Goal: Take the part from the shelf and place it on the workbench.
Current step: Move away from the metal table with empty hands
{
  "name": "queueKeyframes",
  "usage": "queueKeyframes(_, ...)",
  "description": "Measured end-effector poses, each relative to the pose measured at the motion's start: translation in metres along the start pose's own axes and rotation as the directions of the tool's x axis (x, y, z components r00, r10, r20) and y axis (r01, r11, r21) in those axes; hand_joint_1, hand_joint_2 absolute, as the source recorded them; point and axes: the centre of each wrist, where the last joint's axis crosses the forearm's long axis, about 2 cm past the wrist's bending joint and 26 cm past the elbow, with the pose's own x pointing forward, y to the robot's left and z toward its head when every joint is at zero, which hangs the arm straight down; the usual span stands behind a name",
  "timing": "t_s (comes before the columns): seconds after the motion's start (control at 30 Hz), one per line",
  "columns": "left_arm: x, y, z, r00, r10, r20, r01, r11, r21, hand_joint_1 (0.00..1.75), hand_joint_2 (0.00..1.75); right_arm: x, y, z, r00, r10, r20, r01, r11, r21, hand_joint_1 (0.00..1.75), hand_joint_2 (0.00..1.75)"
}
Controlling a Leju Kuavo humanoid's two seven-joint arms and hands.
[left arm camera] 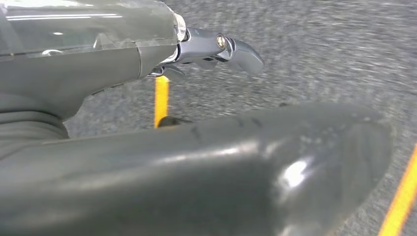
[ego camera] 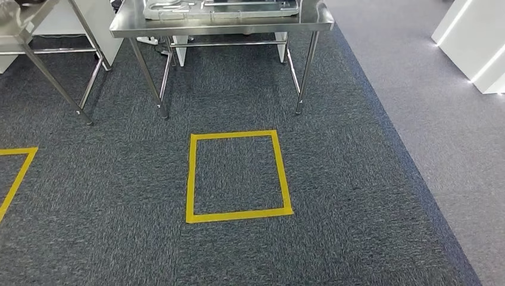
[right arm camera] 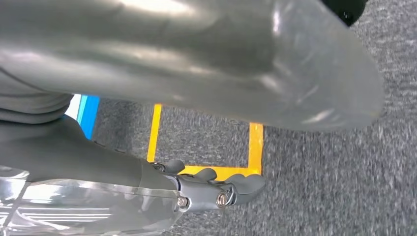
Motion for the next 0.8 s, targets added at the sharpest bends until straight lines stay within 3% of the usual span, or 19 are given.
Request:
queueKeyframes(0.17, 0.0006, 0.0015, -0.0003, 0.998, 0.010, -0.057, -0.010, 1.000, -0.008, 0.00, 0.00, 0.0015, -0.0001, -0.0001, 1.000, 0.000, 0.002, 0.000, 1.000, 0.005, 0.00, 0.00)
queueKeyframes(0.8, 0.0003, 0.0024, -0.0002, 0.999, 0.003, -0.040, -0.003, 1.000, -0.013, 0.00, 0.00, 0.0007, 0.0006, 0.0000, 1.000, -0.002, 0.002, 0.002, 1.000, 0.006, 0.00, 0.00)
